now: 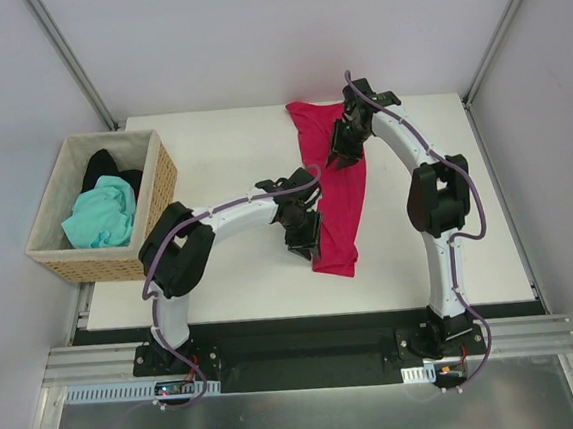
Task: Fold and stack the t-shirts
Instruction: Grab the bottom of the folded rectangular tshirt with both arms
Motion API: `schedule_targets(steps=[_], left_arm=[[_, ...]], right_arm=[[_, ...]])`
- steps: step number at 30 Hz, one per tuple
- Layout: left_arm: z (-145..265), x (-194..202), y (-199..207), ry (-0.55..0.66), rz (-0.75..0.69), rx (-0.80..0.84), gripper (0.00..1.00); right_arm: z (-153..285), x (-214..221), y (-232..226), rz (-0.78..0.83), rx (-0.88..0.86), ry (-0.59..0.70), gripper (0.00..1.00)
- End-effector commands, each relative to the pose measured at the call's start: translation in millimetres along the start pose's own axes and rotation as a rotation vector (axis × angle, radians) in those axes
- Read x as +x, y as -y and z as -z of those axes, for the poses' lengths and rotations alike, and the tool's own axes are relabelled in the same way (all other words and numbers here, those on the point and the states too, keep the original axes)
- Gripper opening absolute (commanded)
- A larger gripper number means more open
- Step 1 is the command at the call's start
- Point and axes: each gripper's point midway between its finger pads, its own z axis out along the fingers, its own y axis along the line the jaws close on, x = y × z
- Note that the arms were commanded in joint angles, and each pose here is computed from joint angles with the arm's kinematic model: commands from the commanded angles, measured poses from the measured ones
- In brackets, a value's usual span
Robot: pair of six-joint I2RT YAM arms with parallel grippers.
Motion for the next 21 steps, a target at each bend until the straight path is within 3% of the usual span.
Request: schedule_targets(steps=[1, 12, 16, 17, 21], left_arm=[[-4.9, -1.3, 10.8, -0.024, -0.010, 0.023, 0.30], [-11.5, -9.7, 15.6, -0.027, -0.022, 0.033, 0.30], [-11.3, -12.2, 14.1, -0.023, -0.022, 0.030, 0.13], [-11.8, -12.1, 13.8, -0.024, -0.022, 0.029, 0.02], [-10.5, -12.4, 8.9, -0.025, -0.013, 0.026, 0.00]], right_arm=[[35.0, -11.5, -8.9, -0.005, -0.041, 0.066, 0.36], [70.1, -20.7, -11.7, -0.027, -0.085, 0.127, 0.36], [75.1, -23.8, -11.6, -0.032, -0.089, 0.140, 0.36], [75.0, -24.4, -11.4, -0.035, -0.090, 0.139, 0.36], [72.7, -25.9, -11.1, -0.046, -0.093, 0.133, 0.36]])
